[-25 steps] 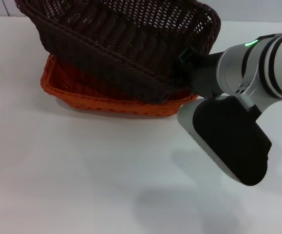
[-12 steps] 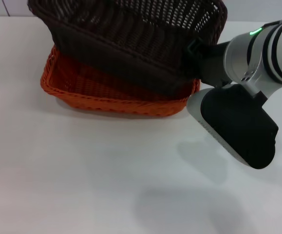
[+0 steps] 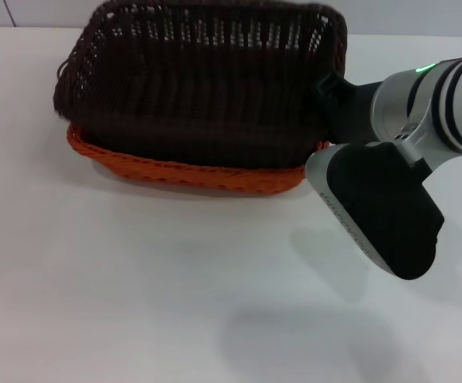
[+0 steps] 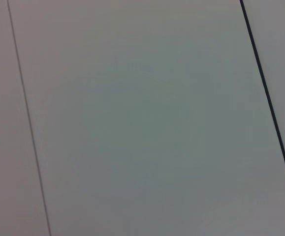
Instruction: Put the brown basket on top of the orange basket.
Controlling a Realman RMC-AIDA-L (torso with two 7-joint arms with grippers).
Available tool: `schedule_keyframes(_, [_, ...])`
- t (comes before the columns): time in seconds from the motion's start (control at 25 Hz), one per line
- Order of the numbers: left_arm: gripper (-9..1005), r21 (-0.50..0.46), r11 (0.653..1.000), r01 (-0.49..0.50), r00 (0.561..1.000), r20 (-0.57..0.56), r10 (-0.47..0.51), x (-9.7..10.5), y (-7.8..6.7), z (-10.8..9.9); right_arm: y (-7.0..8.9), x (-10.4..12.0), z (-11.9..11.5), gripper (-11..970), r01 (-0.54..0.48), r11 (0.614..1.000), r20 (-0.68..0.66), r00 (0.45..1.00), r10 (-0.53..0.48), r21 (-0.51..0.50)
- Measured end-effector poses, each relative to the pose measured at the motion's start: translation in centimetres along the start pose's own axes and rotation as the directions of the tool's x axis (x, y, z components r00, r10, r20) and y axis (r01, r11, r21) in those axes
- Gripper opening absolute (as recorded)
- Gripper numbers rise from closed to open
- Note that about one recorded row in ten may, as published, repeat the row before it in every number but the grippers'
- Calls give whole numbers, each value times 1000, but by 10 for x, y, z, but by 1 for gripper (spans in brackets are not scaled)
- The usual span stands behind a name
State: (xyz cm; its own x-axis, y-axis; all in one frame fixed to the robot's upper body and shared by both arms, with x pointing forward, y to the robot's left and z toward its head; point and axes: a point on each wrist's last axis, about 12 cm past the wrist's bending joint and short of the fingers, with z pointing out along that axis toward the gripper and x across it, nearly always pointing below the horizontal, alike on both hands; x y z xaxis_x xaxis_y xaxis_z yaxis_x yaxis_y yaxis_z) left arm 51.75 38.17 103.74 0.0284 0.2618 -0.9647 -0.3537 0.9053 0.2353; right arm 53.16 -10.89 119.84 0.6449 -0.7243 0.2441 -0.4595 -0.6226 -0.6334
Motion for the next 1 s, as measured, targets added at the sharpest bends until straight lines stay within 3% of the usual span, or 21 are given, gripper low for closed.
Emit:
schedule_keyframes(0.28, [775,25,1000,-9,1000,-25,10,0,-6,7,0,-14,-16,429,-22,1000,35,999,21,22])
schedule_keyframes(0.52, [775,30,999,-14,999,-34,15,0,-5,9,7,-41,-30,537,-29,999,106,994,27,21])
schedule_keyframes(0.64, [776,31,999,-15,999,-34,16,0,-5,9,5,-49,-35,702,-61,997,134,990,53,53])
schedule_keyframes(0.68, [776,34,999,-16,999,-33,18,0,-6,9,-5,-53,-38,702,-152,977,171,977,127,146])
schedule_keyframes(0.88, [776,37,999,-19,999,-33,20,0,-6,9,-16,-50,-36,701,-282,926,217,949,229,253])
schedule_keyframes(0.92, [776,33,999,-18,999,-34,19,0,-5,9,-24,-39,-31,701,-433,835,267,895,356,339])
schedule_keyframes(0.96, [776,33,999,-18,999,-34,19,0,-5,9,-24,-39,-31,701,-433,835,267,895,356,339])
schedule_keyframes(1.0, [776,30,999,-17,999,-34,18,1,-4,8,-27,-31,-29,701,-508,775,299,858,417,376])
